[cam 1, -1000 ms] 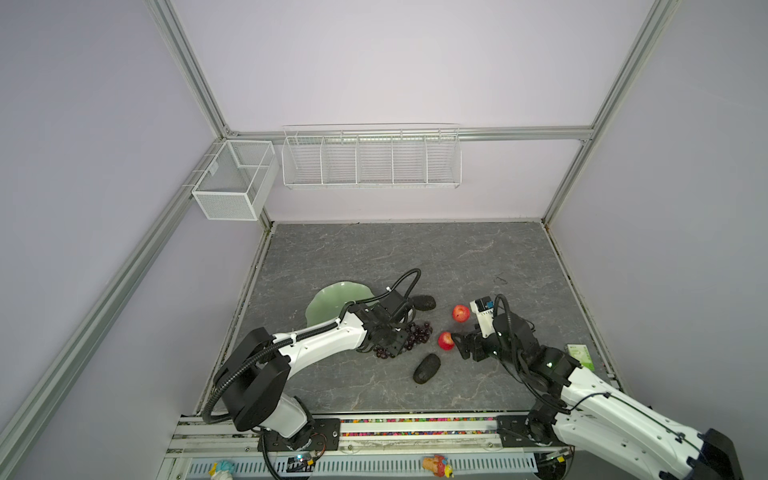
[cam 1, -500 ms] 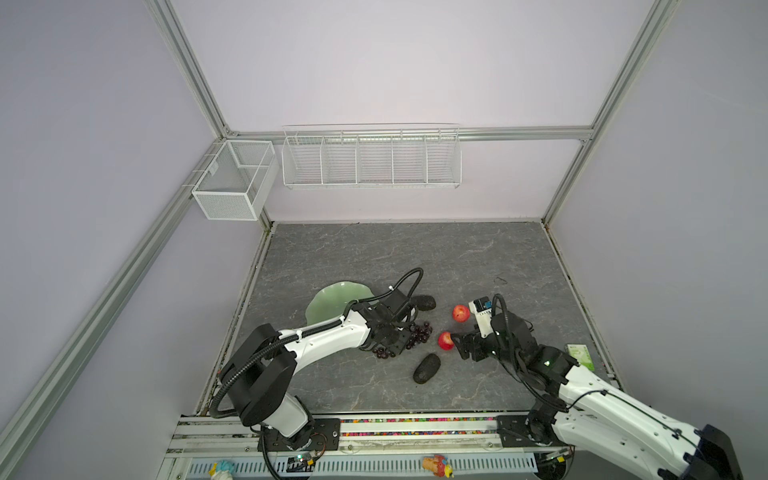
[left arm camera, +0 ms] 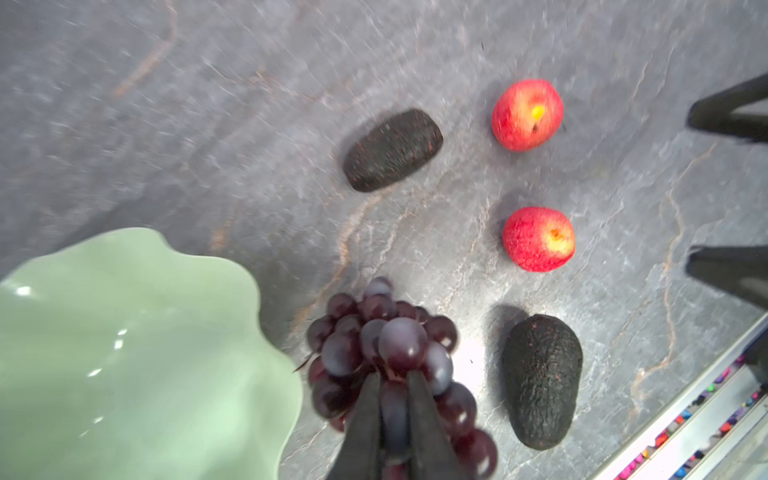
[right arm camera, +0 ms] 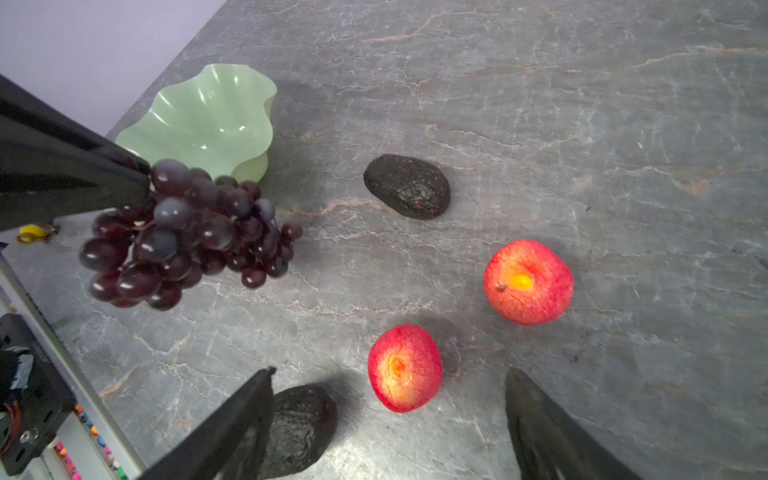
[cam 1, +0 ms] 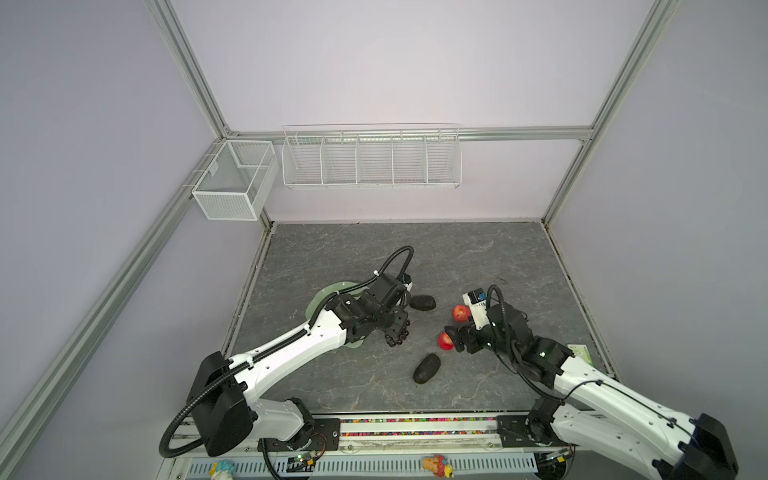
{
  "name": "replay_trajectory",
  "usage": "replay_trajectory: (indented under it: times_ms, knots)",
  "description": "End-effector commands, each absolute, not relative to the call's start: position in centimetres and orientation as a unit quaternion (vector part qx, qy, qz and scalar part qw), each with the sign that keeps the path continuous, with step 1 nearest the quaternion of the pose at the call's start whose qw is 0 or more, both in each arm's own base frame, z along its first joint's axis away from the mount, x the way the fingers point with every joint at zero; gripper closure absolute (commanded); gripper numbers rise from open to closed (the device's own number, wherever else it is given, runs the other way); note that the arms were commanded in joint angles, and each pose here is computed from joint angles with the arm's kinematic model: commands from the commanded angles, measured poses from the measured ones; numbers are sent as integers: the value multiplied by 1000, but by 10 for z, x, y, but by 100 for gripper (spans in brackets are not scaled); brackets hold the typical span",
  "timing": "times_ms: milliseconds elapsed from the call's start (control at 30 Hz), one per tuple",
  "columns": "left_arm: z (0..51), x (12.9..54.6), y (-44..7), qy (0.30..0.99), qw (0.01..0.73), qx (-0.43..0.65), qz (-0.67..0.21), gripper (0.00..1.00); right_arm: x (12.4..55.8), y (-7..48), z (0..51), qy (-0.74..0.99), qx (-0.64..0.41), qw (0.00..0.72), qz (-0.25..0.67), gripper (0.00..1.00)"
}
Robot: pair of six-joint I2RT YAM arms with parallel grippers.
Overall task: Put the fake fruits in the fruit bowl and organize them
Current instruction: 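Grasp the purple grapes with the left gripper and lift them, then carry the grapes over the green bowl and release them with the left gripper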
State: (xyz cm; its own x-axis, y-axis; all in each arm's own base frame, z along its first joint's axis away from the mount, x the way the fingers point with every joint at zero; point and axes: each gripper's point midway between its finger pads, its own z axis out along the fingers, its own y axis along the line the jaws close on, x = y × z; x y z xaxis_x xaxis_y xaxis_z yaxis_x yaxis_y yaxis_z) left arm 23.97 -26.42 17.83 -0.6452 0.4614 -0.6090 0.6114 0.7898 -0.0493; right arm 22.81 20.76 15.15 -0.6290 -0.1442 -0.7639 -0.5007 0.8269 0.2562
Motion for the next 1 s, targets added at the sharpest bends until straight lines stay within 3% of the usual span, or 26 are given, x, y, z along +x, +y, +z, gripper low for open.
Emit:
replay_trajectory:
  times_ms: [0,200,333,633,967]
  knots:
    - [208,254,-234,903,330,255,-102,89,232,236,179,842,-225,409,272,12]
    - [250,267,-182,892,404,186,-85,89,237,264,185,827,-250,403,303,12]
    - [251,276,-145,897,417,135,-54,92,240,280,173,829,-267,386,304,12]
    - [191,309,-105,929,365,60,-13,92,239,308,151,832,-283,355,321,12]
    - [118,322,-117,968,250,29,-9,91,238,318,139,837,-292,339,316,12]
